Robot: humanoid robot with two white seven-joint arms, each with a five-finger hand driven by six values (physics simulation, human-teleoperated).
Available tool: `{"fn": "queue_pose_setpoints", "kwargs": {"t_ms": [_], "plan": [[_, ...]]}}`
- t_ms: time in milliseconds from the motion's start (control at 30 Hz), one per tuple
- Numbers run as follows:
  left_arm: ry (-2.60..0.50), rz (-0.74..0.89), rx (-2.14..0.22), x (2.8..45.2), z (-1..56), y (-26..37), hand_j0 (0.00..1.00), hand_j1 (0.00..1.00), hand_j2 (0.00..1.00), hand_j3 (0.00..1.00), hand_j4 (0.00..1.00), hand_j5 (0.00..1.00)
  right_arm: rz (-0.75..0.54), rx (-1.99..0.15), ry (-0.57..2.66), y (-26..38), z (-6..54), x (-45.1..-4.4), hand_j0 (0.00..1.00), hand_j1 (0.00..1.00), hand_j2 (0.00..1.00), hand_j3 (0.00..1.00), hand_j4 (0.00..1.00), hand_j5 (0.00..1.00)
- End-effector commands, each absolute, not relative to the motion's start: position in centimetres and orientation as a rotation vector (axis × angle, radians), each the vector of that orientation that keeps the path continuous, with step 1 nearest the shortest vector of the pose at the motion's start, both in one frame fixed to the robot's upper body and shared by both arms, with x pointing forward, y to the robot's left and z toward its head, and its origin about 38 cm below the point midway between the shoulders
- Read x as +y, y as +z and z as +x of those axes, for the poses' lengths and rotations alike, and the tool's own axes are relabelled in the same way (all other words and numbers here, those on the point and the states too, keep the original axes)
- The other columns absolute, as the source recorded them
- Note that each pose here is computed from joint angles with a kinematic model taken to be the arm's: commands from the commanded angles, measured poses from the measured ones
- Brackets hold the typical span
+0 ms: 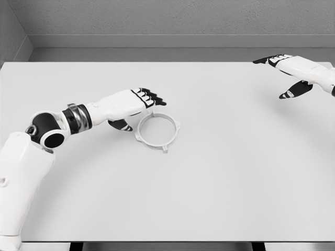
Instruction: Assemble PVC drainage pipe clamps
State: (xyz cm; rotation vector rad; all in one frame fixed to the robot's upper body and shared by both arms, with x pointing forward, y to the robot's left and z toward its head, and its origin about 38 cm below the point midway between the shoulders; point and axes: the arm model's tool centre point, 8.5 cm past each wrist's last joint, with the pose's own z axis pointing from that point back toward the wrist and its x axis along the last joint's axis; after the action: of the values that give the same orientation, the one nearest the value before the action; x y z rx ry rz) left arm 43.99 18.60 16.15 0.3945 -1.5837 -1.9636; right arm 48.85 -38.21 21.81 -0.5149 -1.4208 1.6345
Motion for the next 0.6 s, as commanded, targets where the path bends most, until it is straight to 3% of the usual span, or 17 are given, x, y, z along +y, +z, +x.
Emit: {"fn": "queue_pose_setpoints", "kwargs": {"t_ms": [0, 567], "plan": [[-1.95, 0.386, -1.579, 18.7, 44.1, 15.9, 1.0, 1.0, 1.0, 1.0, 1.0, 1.0, -0.513, -1.425, 1.627, 21.9, 48.9, -38.3, 1.0, 1.0, 1.0, 1.0, 1.0, 1.0], [-1.955, 0.396, -1.531, 18.7, 44.8, 14.9, 1.0, 1.0, 1.0, 1.0, 1.0, 1.0, -0.513, -1.425, 1.627, 21.9, 48.9, -38.3, 1.0, 1.0, 1.0, 1.0, 1.0, 1.0]]}}
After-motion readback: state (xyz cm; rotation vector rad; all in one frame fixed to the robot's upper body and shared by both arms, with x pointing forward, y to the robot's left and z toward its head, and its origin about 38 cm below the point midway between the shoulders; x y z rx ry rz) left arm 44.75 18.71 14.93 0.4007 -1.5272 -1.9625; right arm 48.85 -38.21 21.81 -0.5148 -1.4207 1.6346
